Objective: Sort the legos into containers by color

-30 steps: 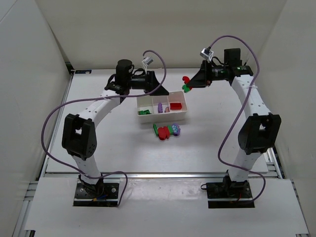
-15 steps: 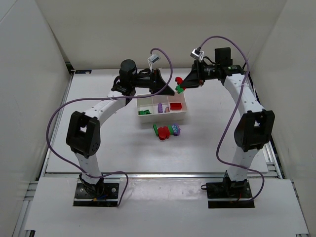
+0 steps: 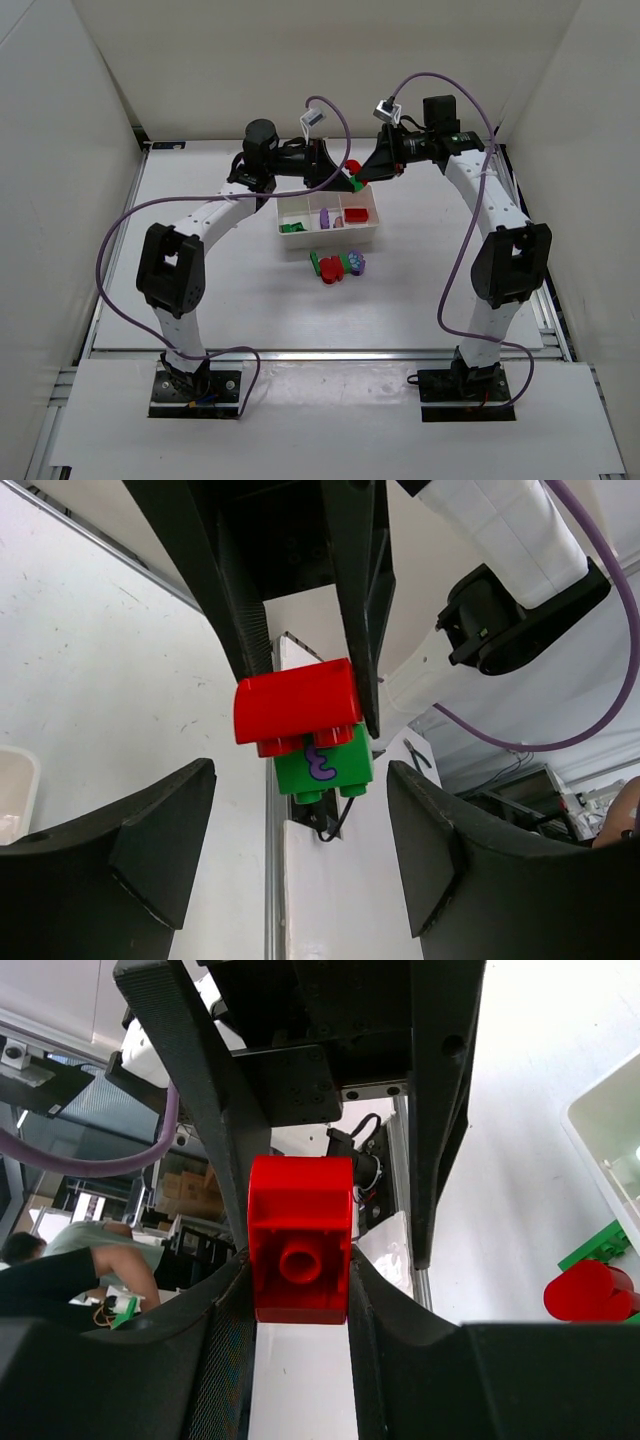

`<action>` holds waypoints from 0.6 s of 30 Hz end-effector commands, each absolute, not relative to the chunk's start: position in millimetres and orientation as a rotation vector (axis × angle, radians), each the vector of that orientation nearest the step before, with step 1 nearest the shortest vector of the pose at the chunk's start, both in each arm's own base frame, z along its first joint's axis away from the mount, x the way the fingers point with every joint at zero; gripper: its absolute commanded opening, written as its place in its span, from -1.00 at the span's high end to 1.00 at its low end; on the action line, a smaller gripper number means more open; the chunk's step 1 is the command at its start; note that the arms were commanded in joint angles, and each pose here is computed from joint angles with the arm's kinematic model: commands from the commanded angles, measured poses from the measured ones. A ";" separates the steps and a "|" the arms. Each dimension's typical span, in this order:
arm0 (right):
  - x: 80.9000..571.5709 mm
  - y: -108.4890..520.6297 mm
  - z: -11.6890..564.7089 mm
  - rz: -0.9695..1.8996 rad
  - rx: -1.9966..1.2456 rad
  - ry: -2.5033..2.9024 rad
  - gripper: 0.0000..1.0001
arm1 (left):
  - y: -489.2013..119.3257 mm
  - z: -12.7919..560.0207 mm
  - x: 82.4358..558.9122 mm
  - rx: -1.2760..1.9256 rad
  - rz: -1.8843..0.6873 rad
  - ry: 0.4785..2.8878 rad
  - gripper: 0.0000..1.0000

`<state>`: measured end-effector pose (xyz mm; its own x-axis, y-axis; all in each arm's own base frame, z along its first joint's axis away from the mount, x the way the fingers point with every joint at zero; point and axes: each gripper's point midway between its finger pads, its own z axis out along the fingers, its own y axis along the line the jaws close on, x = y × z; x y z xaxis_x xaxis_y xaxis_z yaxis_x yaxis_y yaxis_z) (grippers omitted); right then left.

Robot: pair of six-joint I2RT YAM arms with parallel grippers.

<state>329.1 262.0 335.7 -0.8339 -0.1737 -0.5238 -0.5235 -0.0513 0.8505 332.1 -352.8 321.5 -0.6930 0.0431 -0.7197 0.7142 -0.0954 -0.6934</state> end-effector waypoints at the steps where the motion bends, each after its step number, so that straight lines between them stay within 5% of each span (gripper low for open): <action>1: 326.3 261.4 353.0 1.969 -0.827 1.888 1.00 | -352.4 334.2 332.2 0.872 -1.814 1.649 -0.58; 4: 325.4 263.6 353.0 1.971 -0.830 1.891 1.00 | -352.5 333.5 332.2 0.873 -1.815 1.650 -0.46; 10: 326.5 265.1 350.5 1.959 -0.830 1.894 1.00 | -352.6 330.8 333.0 0.860 -1.816 1.663 0.20; 18: 327.3 264.1 348.4 1.943 -0.828 1.894 1.00 | -351.7 329.2 327.5 0.860 -1.826 1.671 0.45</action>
<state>333.1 263.2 333.0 -0.8157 -0.1669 -0.5539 -0.5547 -0.0459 0.8308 330.1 -352.4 321.1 -0.6931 0.0596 -0.7184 0.7112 -0.1060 -0.6950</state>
